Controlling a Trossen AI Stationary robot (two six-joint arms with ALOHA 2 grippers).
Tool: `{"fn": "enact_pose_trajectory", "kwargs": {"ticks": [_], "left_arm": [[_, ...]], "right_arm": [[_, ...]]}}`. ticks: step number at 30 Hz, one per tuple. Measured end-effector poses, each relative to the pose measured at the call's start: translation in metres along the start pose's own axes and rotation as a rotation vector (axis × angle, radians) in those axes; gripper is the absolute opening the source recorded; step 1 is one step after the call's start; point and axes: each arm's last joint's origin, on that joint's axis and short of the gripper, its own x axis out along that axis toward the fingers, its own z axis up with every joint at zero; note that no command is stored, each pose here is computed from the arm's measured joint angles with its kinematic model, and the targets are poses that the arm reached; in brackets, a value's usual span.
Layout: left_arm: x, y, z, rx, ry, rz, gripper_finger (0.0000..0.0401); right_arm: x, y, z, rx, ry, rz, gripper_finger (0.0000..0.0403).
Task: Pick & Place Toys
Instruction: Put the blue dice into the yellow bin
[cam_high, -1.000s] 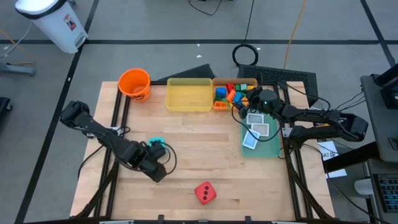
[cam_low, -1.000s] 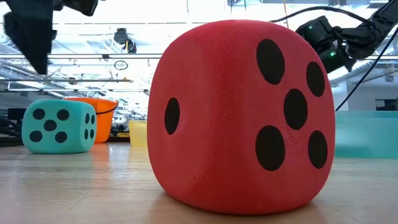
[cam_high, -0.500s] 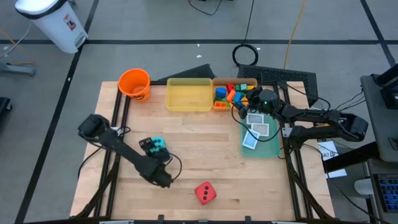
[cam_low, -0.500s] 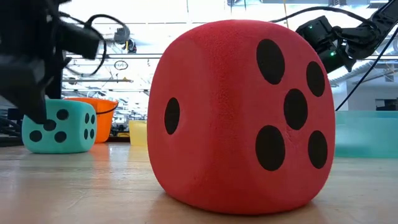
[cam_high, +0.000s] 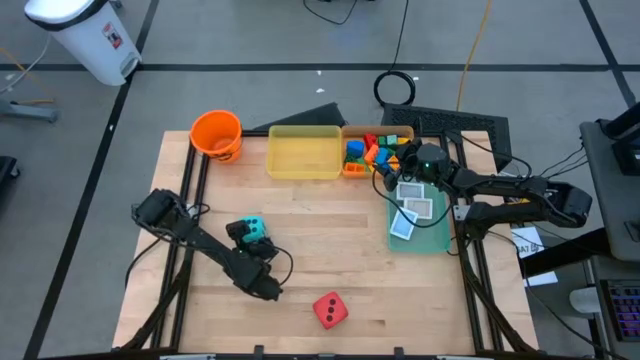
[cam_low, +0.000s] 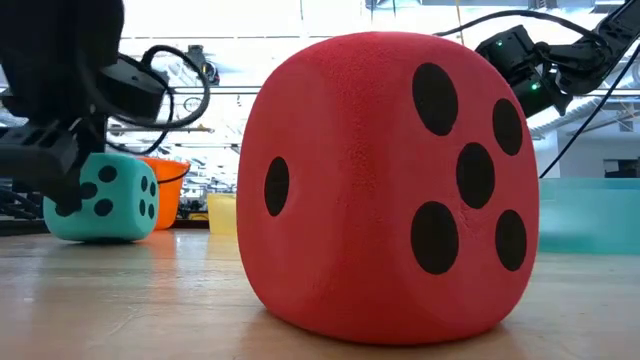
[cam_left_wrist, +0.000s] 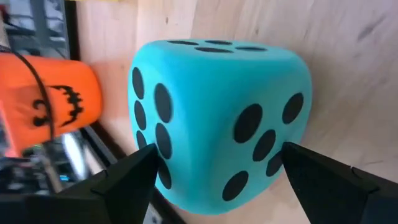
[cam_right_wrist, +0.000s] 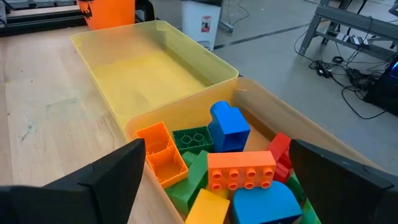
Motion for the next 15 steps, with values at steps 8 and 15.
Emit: {"fn": "enact_pose_trajectory", "kwargs": {"ticks": [8, 15], "left_arm": [[-0.012, 0.010, 0.007, -0.112, -0.063, -0.147, 0.0284], [-0.012, 0.011, 0.010, -0.100, -0.108, -0.137, 0.0198]], "right_arm": [[0.000, 0.000, 0.000, 0.000, 0.000, 0.000, 0.0366], [0.000, 0.000, 0.000, 0.000, 0.001, 0.001, 0.0366]]}}
